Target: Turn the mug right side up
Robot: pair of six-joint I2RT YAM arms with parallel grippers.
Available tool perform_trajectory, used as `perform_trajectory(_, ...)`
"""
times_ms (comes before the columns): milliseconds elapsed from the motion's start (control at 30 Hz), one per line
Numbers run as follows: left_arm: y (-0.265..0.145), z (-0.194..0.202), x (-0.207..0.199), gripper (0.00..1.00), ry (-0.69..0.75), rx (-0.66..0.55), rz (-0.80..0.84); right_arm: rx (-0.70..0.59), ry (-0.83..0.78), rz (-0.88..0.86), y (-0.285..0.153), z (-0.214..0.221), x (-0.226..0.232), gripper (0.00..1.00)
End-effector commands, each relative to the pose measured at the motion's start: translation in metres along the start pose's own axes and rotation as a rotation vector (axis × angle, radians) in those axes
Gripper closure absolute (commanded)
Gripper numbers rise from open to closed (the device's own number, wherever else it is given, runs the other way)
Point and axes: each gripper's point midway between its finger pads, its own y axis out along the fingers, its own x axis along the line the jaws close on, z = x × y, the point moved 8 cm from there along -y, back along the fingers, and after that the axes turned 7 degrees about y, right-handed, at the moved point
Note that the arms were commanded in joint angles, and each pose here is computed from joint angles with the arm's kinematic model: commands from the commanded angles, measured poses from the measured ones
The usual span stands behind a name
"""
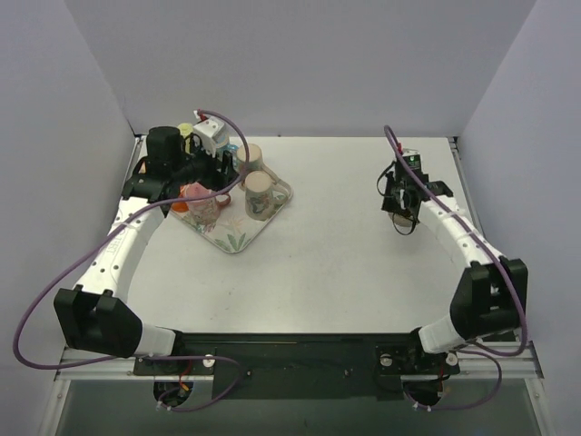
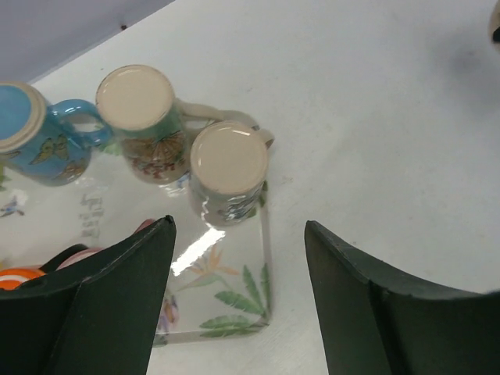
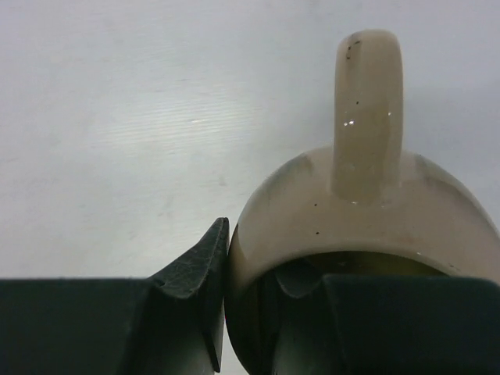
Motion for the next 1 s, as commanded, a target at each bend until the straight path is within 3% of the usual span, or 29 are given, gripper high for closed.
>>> perform_trajectory(0,-0.004,0.010,0.012,0.23,0.234,0.086,-0.071,0.163,-0.028,0.190,0.027,-0.009,-0.052,1.00)
perform_trajectory(267,0.012,0.020,-0.003,0.23,0.296,0.139,-0.013,0.318,0.071,0.149,0.071,-0.005,-0.086,1.00)
perform_trajectory(500,0.037,0.029,-0.025,0.23,0.390,0.198,0.079,0.338,0.111,0.101,0.083,0.006,-0.096,1.00)
perform_trajectory(567,0.044,0.030,-0.030,0.23,0.419,0.215,0.106,0.332,0.118,0.114,0.081,0.008,-0.098,0.92)
perform_trajectory(733,0.073,0.036,-0.044,0.21,0.546,0.304,0.129,0.299,0.116,0.143,0.061,0.005,-0.098,0.54)
perform_trajectory(833,0.097,0.033,-0.052,0.19,0.678,0.358,0.140,0.243,0.104,0.170,0.038,-0.004,-0.094,0.45)
perform_trajectory(867,0.110,0.032,-0.057,0.11,0.747,0.393,0.130,0.227,0.094,0.201,0.033,-0.007,-0.094,0.40)
perform_trajectory(967,0.135,0.032,-0.064,0.09,0.872,0.469,0.091,0.202,0.042,0.204,0.013,-0.009,-0.084,0.27)
